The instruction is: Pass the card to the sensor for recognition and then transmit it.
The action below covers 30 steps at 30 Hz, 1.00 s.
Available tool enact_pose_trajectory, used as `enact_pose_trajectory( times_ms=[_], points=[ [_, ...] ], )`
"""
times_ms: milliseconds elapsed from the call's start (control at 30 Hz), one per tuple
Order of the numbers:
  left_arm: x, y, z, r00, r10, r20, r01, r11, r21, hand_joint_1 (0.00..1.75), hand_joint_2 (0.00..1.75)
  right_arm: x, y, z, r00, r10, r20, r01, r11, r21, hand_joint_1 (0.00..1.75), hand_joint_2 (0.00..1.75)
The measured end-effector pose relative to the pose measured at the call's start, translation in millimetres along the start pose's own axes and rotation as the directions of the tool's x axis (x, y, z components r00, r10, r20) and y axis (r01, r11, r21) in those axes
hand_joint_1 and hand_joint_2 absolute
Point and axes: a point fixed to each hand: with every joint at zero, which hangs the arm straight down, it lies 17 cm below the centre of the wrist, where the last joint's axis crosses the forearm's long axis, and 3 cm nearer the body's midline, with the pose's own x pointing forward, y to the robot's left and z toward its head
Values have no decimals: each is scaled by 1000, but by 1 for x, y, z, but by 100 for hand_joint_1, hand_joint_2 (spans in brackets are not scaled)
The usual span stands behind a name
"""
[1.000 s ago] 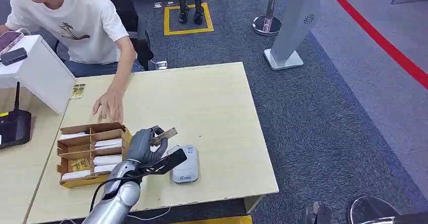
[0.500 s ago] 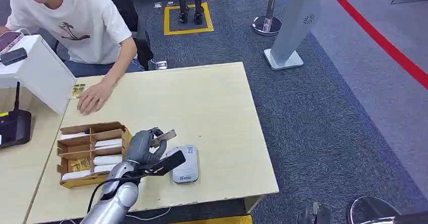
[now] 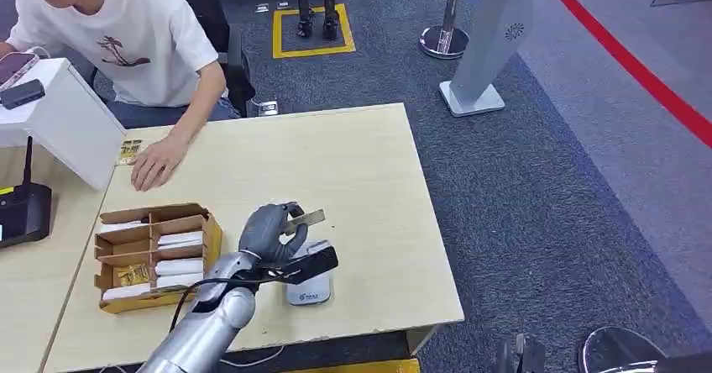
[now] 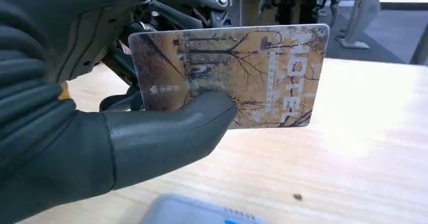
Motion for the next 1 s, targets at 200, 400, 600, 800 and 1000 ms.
enact_pose_trajectory(
  times_ms=[200, 400, 600, 800, 1000],
  points=[
    [4, -19, 6, 1000, 12, 7, -11, 999, -36, 175, 175, -5, 2, 3, 1000, -16, -10, 16, 1000, -3, 0, 0],
    [0, -33, 14, 1000, 22, -6, -22, 998, -64, 175, 175, -8, 5, 4, 1000, -24, -17, 24, 1000, -2, 0, 0],
    [-11, -41, 26, 999, 41, -35, -44, 996, -75, 175, 175, -10, 6, 6, 999, -36, -22, 36, 999, -5, 0, 0],
    [-30, -49, 44, 997, 35, -74, -42, 995, -88, 175, 175, -10, 8, 6, 999, -49, -21, 49, 999, 1, 0, 0],
    [-51, -51, 63, 994, 18, -110, -29, 995, -98, 175, 175, -10, 10, 6, 997, -69, -21, 69, 998, 0, 0, 0]
  ],
)
